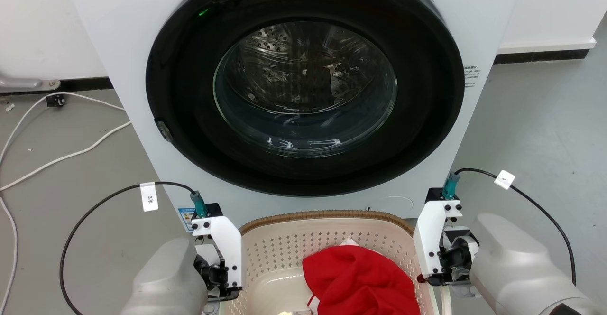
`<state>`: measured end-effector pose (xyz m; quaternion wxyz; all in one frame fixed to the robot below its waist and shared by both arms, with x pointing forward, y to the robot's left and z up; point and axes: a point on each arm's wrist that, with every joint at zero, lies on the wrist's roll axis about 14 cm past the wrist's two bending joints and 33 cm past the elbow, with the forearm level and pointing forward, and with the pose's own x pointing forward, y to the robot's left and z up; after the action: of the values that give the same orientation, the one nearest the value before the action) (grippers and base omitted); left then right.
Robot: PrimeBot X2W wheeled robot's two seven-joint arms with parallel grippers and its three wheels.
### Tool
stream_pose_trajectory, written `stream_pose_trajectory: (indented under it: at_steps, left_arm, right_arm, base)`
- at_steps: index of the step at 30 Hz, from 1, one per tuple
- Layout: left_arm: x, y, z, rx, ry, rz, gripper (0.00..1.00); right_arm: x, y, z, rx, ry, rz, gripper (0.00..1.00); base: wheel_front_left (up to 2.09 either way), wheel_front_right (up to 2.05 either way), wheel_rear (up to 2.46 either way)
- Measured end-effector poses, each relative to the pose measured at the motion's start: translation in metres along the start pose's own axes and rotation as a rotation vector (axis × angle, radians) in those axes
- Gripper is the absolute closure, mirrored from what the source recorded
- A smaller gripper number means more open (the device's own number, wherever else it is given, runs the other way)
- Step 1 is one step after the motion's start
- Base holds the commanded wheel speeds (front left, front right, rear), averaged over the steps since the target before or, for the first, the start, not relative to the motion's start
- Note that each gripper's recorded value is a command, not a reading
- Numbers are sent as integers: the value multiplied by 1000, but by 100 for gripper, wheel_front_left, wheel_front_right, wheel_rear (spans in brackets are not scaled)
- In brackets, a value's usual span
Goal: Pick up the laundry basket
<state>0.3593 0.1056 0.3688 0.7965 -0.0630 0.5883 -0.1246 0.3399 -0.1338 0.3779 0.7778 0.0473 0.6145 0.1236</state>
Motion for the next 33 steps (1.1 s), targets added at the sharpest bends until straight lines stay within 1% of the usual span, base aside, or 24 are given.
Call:
stream_pose_trajectory:
  at_steps: [33]
  left_arm:
    - [1, -1, -5, -3, 17, -10, 100]
  right_arm:
    - [2, 1, 3, 8, -27, 6, 100]
  base:
    - [0, 0, 0]
